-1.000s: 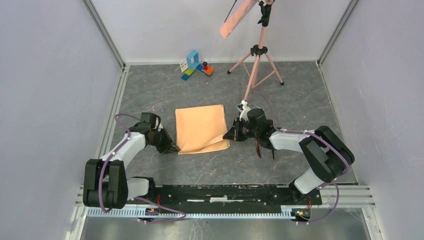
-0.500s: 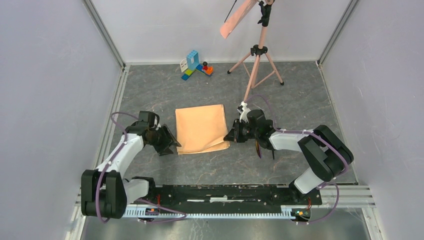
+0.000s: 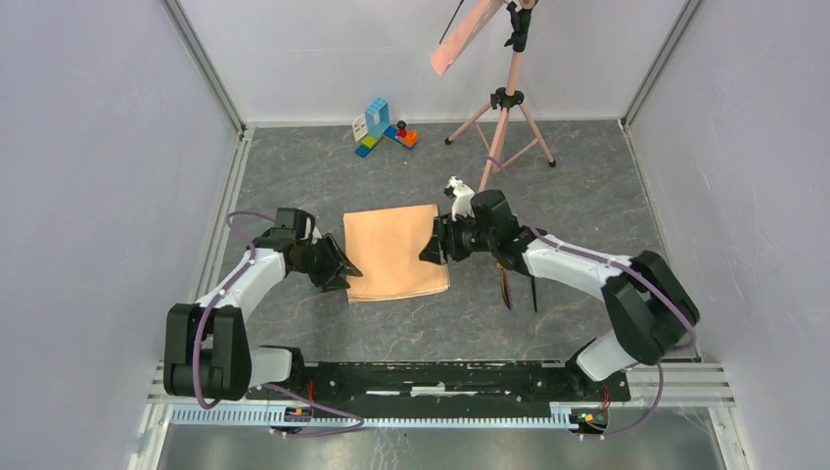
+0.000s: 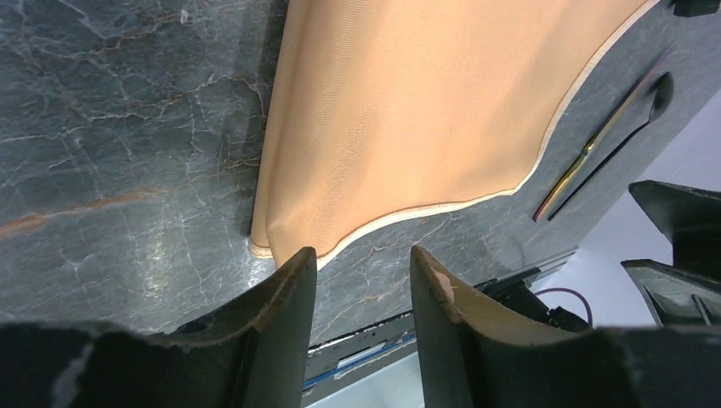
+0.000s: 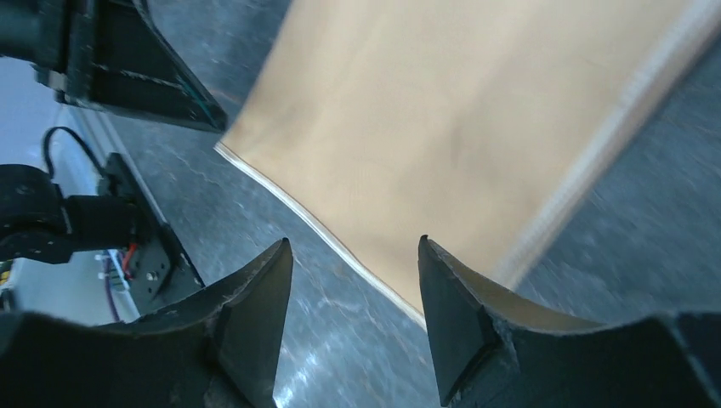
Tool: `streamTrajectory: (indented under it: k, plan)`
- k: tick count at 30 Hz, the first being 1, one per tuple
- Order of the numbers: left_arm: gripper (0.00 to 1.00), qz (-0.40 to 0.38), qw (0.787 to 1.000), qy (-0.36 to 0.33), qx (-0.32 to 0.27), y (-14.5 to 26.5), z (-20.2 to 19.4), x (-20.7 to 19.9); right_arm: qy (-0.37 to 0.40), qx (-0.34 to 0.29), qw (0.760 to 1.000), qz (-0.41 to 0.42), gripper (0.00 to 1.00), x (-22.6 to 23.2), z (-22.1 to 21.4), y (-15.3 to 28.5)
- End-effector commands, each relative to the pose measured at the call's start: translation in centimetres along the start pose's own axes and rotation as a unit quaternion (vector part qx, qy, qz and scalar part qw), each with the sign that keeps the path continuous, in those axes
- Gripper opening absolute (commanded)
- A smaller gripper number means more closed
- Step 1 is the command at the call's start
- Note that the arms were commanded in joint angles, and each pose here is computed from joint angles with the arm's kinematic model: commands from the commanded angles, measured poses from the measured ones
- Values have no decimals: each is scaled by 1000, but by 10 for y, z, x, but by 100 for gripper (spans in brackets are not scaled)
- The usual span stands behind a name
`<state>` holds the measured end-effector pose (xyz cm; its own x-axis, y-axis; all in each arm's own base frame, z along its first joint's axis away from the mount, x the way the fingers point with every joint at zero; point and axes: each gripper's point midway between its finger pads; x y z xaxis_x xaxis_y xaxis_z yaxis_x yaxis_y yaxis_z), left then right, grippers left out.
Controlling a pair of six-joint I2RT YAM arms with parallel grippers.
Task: Fold the napkin into a case and place the utensils inside
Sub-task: Smooth out the square-folded napkin at the center of the board.
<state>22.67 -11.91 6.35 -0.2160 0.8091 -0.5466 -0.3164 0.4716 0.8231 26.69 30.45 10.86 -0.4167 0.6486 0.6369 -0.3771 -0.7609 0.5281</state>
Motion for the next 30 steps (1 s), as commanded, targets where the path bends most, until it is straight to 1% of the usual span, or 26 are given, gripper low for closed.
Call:
streamTrajectory:
  k: [1,4,6,10,14,16,20,22,26,30]
  plan:
    - [51,-29,999,-14,-5,-6,3,-8,-13,20,994,104,61,37,-1,-30]
    - [50,-13,1000,-7,-1,-11,-1,2,-26,31,991,126,58,43,-10,-42]
    - [49,-3,1000,2,3,-16,-5,9,-38,36,991,124,58,34,-22,-45]
    - [48,19,999,30,16,-28,-17,26,-51,43,993,95,58,6,-48,-47]
    - [48,41,998,47,8,-34,-25,41,-47,49,995,68,57,-12,-59,-50]
    - [49,35,998,45,5,-33,-24,39,-33,45,996,65,58,-7,-50,-51]
    - [50,15,999,35,-8,-26,-17,27,-17,18,996,89,65,22,-15,-59]
    - [51,12,999,31,-18,-21,-13,23,-29,10,993,113,67,38,-1,-69]
    - [48,17,999,34,-32,-18,-14,25,-64,-4,984,169,73,72,23,-93]
    - [45,28,998,48,-26,-25,-20,35,-77,-12,978,192,74,98,39,-130]
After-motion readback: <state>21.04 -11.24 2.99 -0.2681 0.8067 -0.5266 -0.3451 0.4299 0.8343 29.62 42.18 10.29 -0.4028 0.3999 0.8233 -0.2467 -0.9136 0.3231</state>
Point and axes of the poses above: each gripper's point midway between its finger pads, its own y axis back along the fingers, its own x axis along the line the jaws close on, z = x × y, and after that the axes turned 11 degrees about -y, right-handed
